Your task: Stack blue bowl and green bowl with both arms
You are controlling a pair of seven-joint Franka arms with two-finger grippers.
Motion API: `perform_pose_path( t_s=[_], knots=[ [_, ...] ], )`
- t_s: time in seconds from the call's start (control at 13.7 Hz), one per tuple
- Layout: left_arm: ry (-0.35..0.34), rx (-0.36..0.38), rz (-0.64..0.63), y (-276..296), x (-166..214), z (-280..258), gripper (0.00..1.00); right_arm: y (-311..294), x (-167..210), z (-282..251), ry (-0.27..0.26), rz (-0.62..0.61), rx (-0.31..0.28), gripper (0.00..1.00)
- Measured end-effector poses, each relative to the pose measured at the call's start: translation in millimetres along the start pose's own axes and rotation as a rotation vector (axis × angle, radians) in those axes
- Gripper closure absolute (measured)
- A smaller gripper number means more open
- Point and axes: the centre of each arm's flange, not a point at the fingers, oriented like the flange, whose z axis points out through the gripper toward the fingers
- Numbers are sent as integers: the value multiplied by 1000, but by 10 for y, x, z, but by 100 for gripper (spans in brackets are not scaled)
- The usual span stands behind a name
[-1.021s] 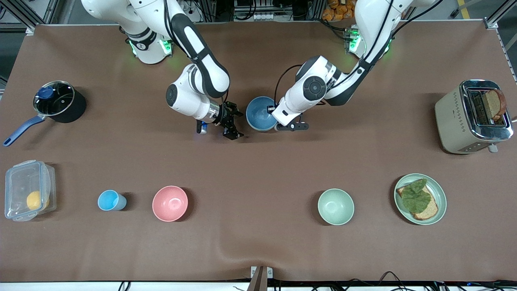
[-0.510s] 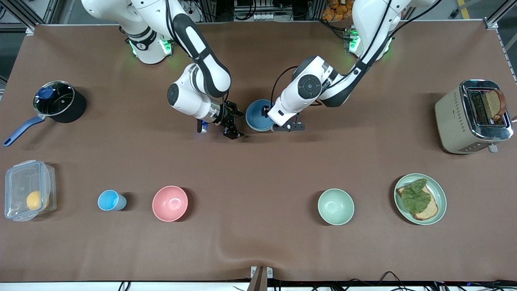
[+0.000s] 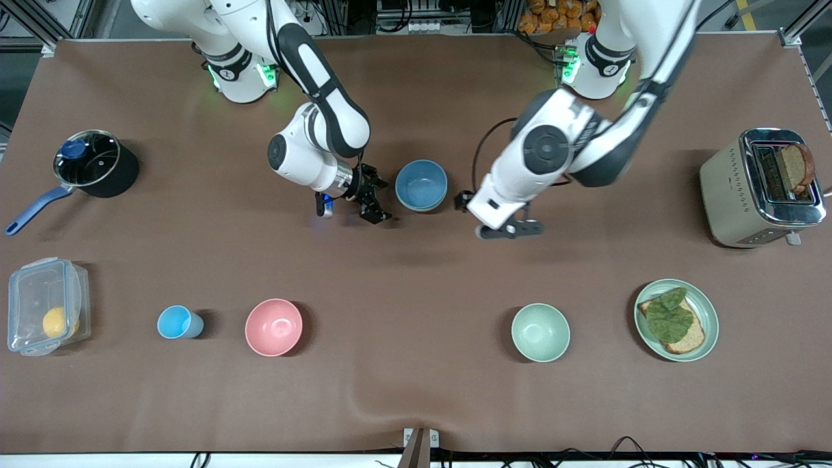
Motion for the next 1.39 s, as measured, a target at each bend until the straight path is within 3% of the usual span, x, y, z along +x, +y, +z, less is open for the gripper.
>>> perform_pose_path(
  t_s=[0.29,0.58,0.73,1.02,1.39],
  knots=[
    [87,48,-48,-361,279,-1029,0,-25,229,-98,19,-67,-29,0],
    [163,98,-36,-735,432,-1341,0,-274,608,-566,-27,-137,-154,0],
    [169,103,-21,-978,520,-1452,0,-348,796,-891,-45,-169,-210,0],
    [174,118,-30,-1367,577,-1670,0,-321,1241,-1760,-28,-228,-393,0],
    [135,130,-4,-1881,304,-2024,0,-343,1583,-2740,26,-262,-505,0]
  ],
)
